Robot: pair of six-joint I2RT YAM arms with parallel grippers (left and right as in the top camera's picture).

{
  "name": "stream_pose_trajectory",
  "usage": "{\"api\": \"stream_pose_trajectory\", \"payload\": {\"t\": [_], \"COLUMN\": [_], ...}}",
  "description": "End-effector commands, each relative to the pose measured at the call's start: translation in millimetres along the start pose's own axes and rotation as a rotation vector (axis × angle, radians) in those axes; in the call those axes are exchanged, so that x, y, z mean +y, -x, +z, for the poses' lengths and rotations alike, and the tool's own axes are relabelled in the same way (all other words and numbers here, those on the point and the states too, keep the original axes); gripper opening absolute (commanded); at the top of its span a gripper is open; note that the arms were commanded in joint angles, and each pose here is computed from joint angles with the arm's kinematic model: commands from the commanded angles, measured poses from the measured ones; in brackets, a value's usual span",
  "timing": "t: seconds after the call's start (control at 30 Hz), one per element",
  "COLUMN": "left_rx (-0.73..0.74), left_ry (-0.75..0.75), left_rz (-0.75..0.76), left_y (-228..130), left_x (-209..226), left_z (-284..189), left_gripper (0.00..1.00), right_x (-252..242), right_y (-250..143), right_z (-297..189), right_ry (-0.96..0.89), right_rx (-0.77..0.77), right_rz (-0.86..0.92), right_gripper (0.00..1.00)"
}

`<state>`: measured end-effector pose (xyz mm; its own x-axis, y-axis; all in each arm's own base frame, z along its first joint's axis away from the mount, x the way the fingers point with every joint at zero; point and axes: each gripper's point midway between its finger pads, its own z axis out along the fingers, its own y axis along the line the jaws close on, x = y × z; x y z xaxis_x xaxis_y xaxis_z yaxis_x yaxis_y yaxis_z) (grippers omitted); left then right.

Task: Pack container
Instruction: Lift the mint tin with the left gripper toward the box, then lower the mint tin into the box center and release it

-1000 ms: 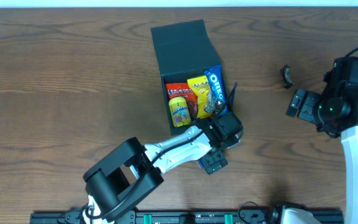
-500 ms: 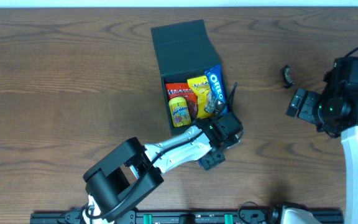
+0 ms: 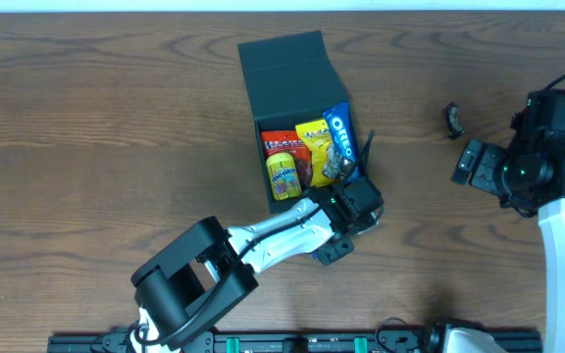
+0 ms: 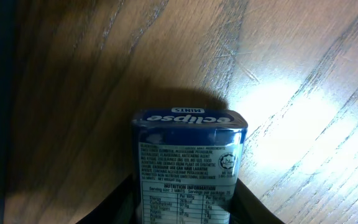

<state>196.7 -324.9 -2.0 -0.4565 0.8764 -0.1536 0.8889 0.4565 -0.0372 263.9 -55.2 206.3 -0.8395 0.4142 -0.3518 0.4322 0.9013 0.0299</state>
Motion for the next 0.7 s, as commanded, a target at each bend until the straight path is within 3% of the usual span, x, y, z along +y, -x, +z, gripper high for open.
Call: {"api": "stream_pose_trajectory", "payload": {"t": [0.0, 0.13, 0.5, 0.67], "left_rx": [0.004, -0.013, -0.117, -0.189], "left_ry": [-0.03, -0.033, -0.037, 0.084], "left_rz": [-0.015, -0.047, -0.066, -0.29], "left_y": [2, 11, 49, 59], "left_x": [-4, -5, -7, 17], "left_z": [3, -4, -80, -123], "left_gripper": [0.19, 0.06, 0.06, 0.06], "right_x": [-1, -1, -2, -2], "right_y": [0, 0, 0, 0], "right_z": [1, 1, 1, 1], "right_ry": [0.0, 0.0, 0.0, 0.0], "right_rx": [0.0, 0.0, 0.001, 0.001], "right_rz": [-0.005, -0.005, -0.005, -0.005], "right_gripper": [0.99, 0.99, 0.99, 0.99]}}
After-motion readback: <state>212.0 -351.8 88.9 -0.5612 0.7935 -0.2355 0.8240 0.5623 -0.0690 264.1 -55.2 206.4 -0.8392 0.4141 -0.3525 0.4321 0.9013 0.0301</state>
